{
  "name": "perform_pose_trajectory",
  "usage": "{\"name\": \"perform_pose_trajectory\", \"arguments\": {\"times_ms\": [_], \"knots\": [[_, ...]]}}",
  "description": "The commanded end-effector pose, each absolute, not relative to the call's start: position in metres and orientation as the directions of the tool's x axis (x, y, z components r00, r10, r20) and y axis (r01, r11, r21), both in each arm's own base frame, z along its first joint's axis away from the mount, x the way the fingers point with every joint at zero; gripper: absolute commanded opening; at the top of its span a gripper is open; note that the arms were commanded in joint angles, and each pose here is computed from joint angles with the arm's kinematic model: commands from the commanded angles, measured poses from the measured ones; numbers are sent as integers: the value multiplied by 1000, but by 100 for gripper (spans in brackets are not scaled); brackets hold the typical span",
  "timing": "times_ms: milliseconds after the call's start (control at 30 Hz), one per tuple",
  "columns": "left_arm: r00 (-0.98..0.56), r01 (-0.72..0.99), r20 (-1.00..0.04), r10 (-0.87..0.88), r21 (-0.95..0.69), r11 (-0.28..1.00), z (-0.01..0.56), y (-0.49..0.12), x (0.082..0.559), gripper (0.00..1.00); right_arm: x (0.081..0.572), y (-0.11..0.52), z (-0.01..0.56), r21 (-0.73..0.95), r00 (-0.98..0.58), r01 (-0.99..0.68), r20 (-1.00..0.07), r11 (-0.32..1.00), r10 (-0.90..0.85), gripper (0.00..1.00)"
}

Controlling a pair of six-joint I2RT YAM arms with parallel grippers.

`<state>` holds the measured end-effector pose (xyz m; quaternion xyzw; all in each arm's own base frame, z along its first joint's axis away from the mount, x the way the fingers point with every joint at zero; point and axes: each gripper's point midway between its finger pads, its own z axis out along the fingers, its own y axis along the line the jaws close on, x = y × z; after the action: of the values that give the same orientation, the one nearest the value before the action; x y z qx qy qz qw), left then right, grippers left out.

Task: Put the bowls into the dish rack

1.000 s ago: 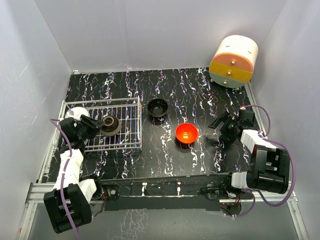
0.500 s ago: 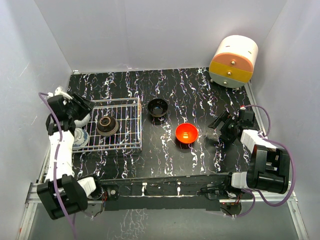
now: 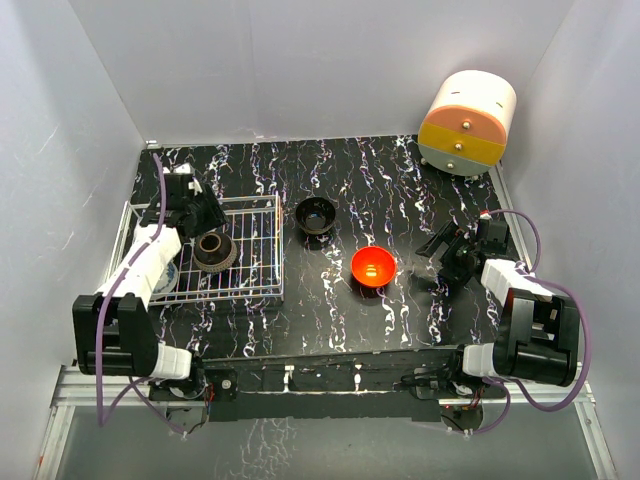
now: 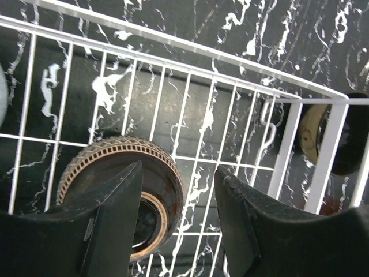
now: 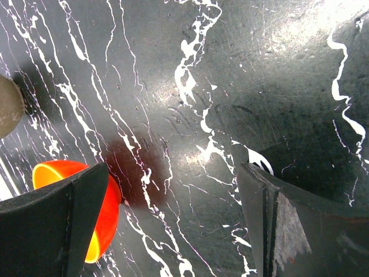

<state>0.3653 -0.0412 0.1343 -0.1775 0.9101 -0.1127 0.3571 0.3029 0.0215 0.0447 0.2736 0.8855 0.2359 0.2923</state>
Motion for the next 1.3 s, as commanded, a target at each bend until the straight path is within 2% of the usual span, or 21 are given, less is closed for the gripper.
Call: {"name": "perform_pose_trajectory", "arguments": {"times_ms": [0, 433, 767, 1133, 1267], "knots": [[-619, -283, -706, -345, -210, 936, 151, -19, 373, 51, 311, 19, 50, 588, -664, 313, -426, 746, 614, 98], [-739, -309, -614, -278, -58, 949, 111, -15, 357, 54, 312, 21, 50, 597, -664, 306, -424, 742, 616, 98], [-801, -315, -542, -252, 24, 949, 100, -5, 309, 54, 313, 22, 52, 604, -664, 299, -425, 739, 616, 98], [-751, -379, -611, -252, 86, 921, 131, 18, 274, 56, 311, 22, 54, 603, -662, 296, -429, 741, 614, 98], [-691, -372, -675, -259, 24, 928, 161, 14, 283, 57, 310, 22, 55, 600, -661, 297, -433, 743, 613, 98]]}}
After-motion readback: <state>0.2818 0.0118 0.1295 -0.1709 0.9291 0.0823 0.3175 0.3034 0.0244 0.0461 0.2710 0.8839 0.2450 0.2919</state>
